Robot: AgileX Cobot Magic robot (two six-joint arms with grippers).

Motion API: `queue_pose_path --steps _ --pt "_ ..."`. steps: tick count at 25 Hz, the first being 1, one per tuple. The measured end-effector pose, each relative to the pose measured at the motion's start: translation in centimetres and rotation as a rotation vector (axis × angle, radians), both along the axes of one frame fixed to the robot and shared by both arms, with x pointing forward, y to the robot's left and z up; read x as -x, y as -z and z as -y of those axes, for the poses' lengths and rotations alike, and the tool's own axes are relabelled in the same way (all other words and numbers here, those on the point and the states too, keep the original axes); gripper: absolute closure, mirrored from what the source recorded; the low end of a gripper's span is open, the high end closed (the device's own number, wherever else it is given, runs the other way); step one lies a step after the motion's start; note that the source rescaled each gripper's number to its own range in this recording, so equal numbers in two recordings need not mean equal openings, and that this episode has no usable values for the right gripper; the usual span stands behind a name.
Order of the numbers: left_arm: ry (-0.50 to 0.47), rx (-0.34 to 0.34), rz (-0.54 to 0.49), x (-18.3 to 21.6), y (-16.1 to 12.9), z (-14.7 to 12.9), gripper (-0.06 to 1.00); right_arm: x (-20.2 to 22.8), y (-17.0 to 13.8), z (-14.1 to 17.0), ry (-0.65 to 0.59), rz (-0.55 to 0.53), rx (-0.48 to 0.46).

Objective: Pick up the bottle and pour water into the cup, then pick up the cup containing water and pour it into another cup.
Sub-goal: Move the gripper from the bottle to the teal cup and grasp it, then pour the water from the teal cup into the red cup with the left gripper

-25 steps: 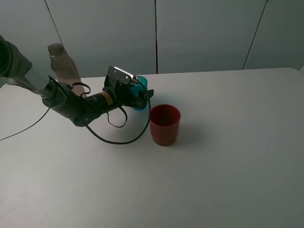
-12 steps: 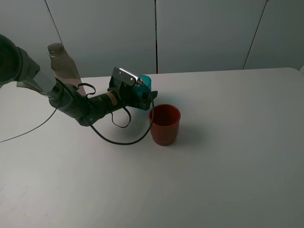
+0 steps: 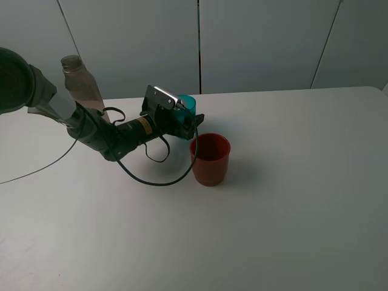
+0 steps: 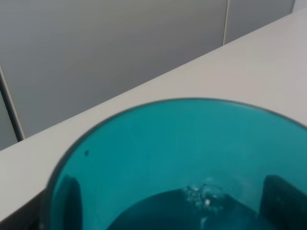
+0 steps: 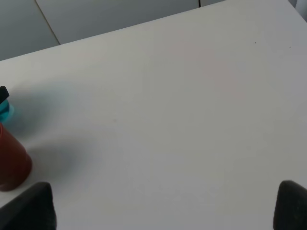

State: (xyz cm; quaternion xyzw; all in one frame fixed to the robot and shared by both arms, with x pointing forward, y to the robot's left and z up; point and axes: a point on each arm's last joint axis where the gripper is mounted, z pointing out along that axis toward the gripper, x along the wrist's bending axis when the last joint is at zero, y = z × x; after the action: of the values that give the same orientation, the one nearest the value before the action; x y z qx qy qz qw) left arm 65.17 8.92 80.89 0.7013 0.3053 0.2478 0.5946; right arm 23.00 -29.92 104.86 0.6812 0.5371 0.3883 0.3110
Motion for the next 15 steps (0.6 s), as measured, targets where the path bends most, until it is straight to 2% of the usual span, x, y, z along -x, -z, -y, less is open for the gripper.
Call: queue_pose_path --steps 2,3,4,5,6,7,15 --pt "0.002 0.000 0.001 -0.01 -0.01 0.02 -0.06 0.00 0.00 0.00 0.000 0.000 0.000" --pt "0.001 0.000 0.001 -0.01 -0.01 0.01 -0.01 0.00 0.00 0.00 0.000 0.000 0.000" --pt "0.002 0.001 0.002 0.00 -0.03 0.02 0.18 0.00 0.00 0.00 0.000 0.000 0.000" --pt "0.002 0.001 0.002 0.00 -0.03 0.02 0.49 0.00 0.00 0.00 0.000 0.000 0.000" --pt "0.002 0.001 0.004 -0.04 -0.06 0.04 0.90 0.00 0.00 0.00 0.000 0.000 0.000" --pt "0.002 0.001 0.004 -0.04 -0.06 0.04 0.85 0.00 0.00 0.00 0.000 0.000 0.000" --pt "0.015 -0.002 0.006 0.04 -0.06 0.11 0.85 0.00 0.00 0.00 0.000 0.000 0.000"
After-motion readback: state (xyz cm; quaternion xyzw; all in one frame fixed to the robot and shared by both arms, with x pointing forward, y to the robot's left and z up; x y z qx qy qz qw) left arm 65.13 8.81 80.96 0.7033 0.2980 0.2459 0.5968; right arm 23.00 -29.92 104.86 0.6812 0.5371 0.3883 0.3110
